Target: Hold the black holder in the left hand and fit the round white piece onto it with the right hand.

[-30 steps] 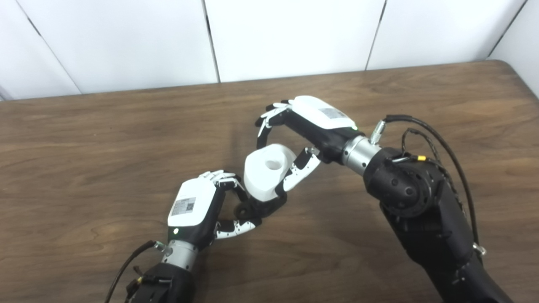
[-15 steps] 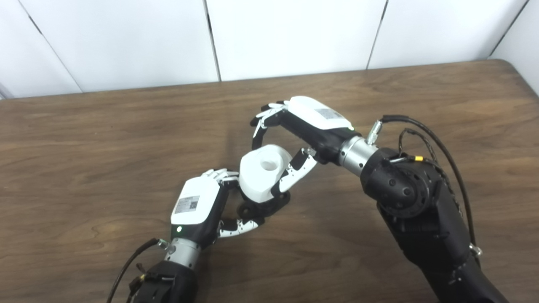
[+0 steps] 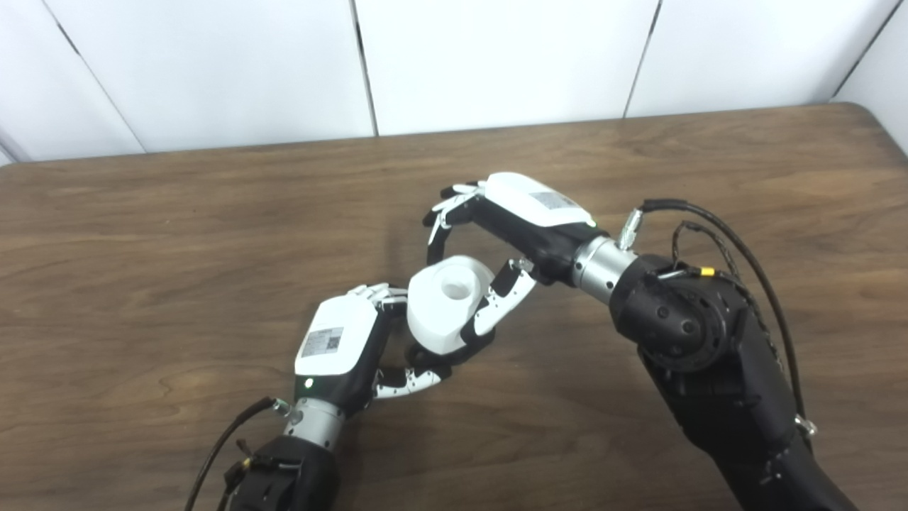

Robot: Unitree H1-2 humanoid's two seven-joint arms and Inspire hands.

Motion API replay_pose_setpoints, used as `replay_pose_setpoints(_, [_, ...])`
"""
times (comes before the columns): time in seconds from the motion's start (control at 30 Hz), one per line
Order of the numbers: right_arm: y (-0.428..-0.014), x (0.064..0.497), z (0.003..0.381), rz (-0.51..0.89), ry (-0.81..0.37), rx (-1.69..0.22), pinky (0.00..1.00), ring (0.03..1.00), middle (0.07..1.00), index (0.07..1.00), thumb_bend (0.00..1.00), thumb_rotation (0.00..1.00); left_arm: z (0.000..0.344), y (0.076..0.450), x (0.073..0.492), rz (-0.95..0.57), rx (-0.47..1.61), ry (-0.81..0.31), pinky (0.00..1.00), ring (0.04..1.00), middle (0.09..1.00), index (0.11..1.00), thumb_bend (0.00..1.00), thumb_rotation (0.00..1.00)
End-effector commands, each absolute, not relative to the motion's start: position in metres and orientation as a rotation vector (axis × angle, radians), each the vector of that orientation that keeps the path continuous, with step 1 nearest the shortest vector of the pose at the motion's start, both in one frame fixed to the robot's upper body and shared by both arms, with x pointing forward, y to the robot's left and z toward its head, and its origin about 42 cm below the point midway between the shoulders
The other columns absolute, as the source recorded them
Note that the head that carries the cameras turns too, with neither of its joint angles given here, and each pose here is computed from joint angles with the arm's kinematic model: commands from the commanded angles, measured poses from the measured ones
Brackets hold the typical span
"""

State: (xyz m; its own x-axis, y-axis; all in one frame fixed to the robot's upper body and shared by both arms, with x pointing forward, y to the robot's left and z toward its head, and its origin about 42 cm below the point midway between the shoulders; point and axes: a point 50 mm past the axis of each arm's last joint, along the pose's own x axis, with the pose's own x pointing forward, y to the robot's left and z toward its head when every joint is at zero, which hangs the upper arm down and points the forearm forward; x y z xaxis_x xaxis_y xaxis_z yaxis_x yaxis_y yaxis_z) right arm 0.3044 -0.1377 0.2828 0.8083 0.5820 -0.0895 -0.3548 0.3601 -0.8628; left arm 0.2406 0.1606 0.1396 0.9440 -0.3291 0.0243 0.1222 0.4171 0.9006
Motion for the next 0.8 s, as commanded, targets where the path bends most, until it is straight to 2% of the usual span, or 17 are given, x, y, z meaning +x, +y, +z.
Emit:
replay_pose_setpoints(0.0, [-0.137, 0.303, 0.293, 0.596, -0.295, -1.05, 0.98, 0.941, 0.82, 0.483, 0.52, 0.14, 0.148, 0.155, 0.242, -0.287, 1.12, -0.25, 0.87, 0.838, 0.762, 0.486, 0.52, 0.06])
replay_pose_setpoints(0.77, [-0.138, 0.3, 0.28, 0.606, -0.302, -1.056, 0.98, 0.937, 0.821, 0.483, 0.52, 0.15, 0.149, 0.153, 0.242, -0.279, 1.112, -0.261, 0.87, 0.841, 0.76, 0.486, 0.52, 0.06])
